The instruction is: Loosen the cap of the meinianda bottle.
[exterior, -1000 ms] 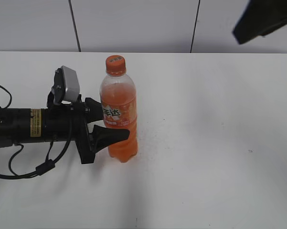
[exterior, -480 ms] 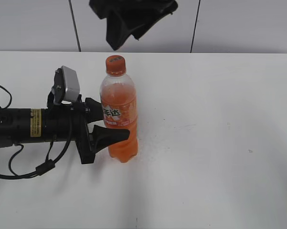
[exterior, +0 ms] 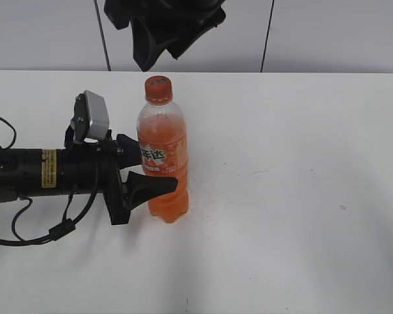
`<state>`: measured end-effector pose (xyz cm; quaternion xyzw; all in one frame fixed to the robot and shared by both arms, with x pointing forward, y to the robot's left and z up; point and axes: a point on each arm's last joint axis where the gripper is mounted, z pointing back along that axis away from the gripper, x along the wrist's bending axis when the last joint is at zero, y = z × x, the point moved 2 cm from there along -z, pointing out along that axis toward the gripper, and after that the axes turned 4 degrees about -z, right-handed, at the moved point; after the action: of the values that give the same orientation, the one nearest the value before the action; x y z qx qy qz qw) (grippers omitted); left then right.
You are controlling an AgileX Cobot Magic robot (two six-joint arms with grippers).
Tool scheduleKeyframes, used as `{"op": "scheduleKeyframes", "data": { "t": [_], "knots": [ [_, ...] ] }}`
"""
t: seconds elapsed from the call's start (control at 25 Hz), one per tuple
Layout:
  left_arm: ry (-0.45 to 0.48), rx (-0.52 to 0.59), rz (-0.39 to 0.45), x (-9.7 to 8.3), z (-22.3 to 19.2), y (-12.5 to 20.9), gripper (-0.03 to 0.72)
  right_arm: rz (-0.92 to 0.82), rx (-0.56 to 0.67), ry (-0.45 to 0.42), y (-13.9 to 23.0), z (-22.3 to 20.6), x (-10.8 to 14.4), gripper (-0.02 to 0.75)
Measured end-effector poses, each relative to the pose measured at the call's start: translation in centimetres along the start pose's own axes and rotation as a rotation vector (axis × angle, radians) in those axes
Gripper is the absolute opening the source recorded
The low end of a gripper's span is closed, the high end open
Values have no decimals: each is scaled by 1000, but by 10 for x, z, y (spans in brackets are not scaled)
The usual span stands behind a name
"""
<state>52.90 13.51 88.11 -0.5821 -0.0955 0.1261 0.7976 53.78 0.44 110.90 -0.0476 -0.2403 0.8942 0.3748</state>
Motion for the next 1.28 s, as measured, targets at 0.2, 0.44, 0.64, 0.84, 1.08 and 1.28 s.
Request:
{"op": "scheduleKeyframes", "data": {
  "t": [0.2,0.44,0.64,0.84,1.08,1.28],
  "knots": [
    [1,0,0,0,0,0,425,-25,32,1,5,-8,-1,366],
    [1,0,0,0,0,0,425,-33,49,-7,6,-16,-1,366],
    [1,0,0,0,0,0,425,-36,70,-8,7,-26,-2,366],
    [1,0,0,0,0,0,424,-38,70,-10,7,-26,-1,331],
    [1,0,0,0,0,0,424,-35,71,-11,7,-26,-1,271],
    [1,0,0,0,0,0,424,19,70,-16,6,-27,-1,261]
  ]
}}
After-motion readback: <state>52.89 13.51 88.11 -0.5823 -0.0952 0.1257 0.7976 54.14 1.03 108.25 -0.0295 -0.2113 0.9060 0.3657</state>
